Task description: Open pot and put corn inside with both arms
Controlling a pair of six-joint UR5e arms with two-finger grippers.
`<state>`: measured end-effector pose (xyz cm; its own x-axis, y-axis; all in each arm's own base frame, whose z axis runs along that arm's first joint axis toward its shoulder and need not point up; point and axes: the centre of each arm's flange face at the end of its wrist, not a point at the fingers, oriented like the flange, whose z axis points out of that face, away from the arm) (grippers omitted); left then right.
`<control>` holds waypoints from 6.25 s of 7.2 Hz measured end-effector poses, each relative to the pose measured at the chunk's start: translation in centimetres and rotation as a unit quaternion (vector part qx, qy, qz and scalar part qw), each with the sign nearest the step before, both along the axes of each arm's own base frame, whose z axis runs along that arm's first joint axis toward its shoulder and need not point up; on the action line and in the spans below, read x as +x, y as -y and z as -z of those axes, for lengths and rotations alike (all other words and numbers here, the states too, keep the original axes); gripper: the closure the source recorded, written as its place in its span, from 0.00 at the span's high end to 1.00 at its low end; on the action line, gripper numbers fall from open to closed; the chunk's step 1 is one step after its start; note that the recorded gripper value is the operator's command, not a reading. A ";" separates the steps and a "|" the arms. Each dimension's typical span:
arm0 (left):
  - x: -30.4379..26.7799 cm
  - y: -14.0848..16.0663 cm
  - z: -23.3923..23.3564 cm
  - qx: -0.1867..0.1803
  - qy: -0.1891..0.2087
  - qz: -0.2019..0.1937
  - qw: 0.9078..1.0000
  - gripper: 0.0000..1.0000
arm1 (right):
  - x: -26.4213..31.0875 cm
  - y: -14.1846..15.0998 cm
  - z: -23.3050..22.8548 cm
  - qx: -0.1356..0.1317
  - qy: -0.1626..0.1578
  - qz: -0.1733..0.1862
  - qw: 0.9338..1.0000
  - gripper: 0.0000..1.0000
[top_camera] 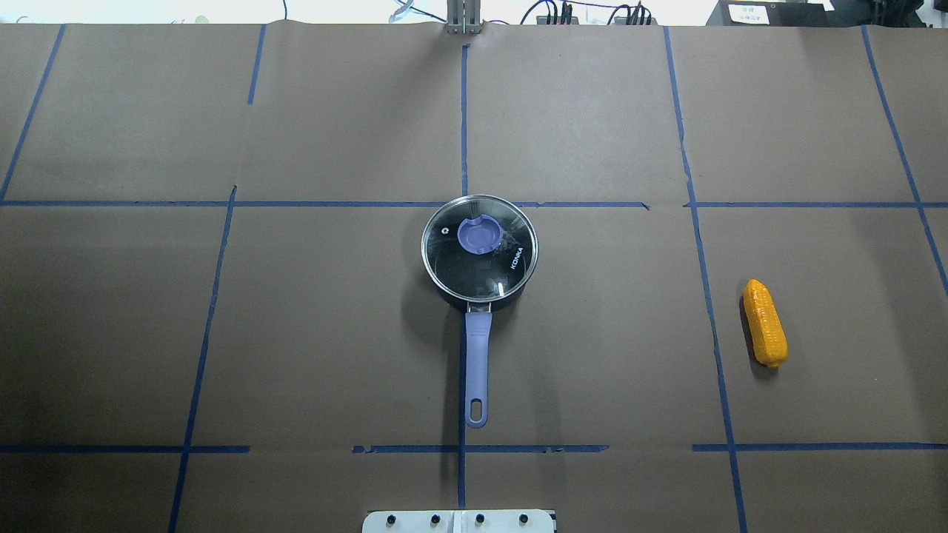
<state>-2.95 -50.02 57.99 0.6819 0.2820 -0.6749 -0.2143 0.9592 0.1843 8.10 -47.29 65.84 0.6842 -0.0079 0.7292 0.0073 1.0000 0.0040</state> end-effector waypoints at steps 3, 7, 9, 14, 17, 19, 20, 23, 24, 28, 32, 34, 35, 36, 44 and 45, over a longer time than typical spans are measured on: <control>6.0 4.6 8.8 0.033 0.013 -0.018 0.999 1.00 | -0.1 0.2 0.3 0.004 0.000 0.001 1.000 1.00; 16.0 3.7 24.2 -0.012 0.001 0.014 1.000 1.00 | -0.1 0.7 1.6 0.019 -0.001 0.002 1.000 1.00; 24.6 1.7 32.9 -0.055 -0.003 0.030 0.998 1.00 | -0.1 0.9 1.7 0.020 0.000 0.002 1.000 1.00; 43.9 -1.1 47.4 -0.094 -0.037 0.077 0.992 1.00 | -0.2 0.9 1.5 0.016 0.004 0.001 1.000 1.00; 51.0 -0.2 51.7 -0.109 -0.042 0.106 0.987 1.00 | -0.3 1.0 1.8 0.019 0.004 0.000 1.000 1.00; 54.8 -0.6 52.4 -0.106 -0.032 0.118 0.987 1.00 | -0.3 1.0 1.8 0.019 0.004 0.001 1.000 1.00; 56.3 -0.4 52.0 -0.109 -0.035 0.124 0.986 1.00 | -0.2 1.0 1.8 0.019 0.004 0.001 1.000 1.00; 58.6 0.1 51.0 -0.116 -0.037 0.130 0.984 1.00 | -0.2 1.0 1.8 0.019 0.004 0.001 1.000 1.00; 59.0 0.3 50.7 -0.117 -0.037 0.130 0.984 1.00 | -0.2 1.0 1.8 0.019 0.004 0.001 1.000 1.00; 61.2 0.8 49.2 -0.117 -0.044 0.128 0.984 1.00 | -0.2 1.0 1.7 0.019 0.003 0.001 1.000 1.00; 62.1 -0.2 49.0 -0.120 -0.040 0.121 0.985 0.09 | -0.2 1.0 1.6 0.018 0.003 0.001 1.000 1.00; 61.9 -0.4 49.4 -0.120 -0.042 0.121 0.985 0.05 | -0.2 1.0 1.7 0.018 0.003 0.001 1.000 1.00; 61.2 -0.6 50.0 -0.120 -0.042 0.121 0.984 0.05 | -0.2 1.0 1.7 0.018 0.003 0.001 1.000 1.00; 59.8 -1.0 50.8 -0.121 -0.039 0.124 0.984 0.05 | -0.2 1.0 1.7 0.018 0.003 0.001 1.000 1.00; 43.1 -1.0 35.9 -0.070 -0.018 0.095 0.993 0.06 | -0.5 2.3 3.6 0.038 0.024 0.002 0.999 1.00; 43.0 -1.1 33.6 -0.072 -0.020 0.095 0.993 0.06 | -0.6 2.3 3.8 0.040 0.026 0.001 0.999 1.00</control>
<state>40.06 -48.90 24.37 0.6850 0.0493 -0.7268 -0.0218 0.9986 0.0471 7.53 -49.63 62.09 0.6457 -0.0699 0.7604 0.0076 0.9963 0.0851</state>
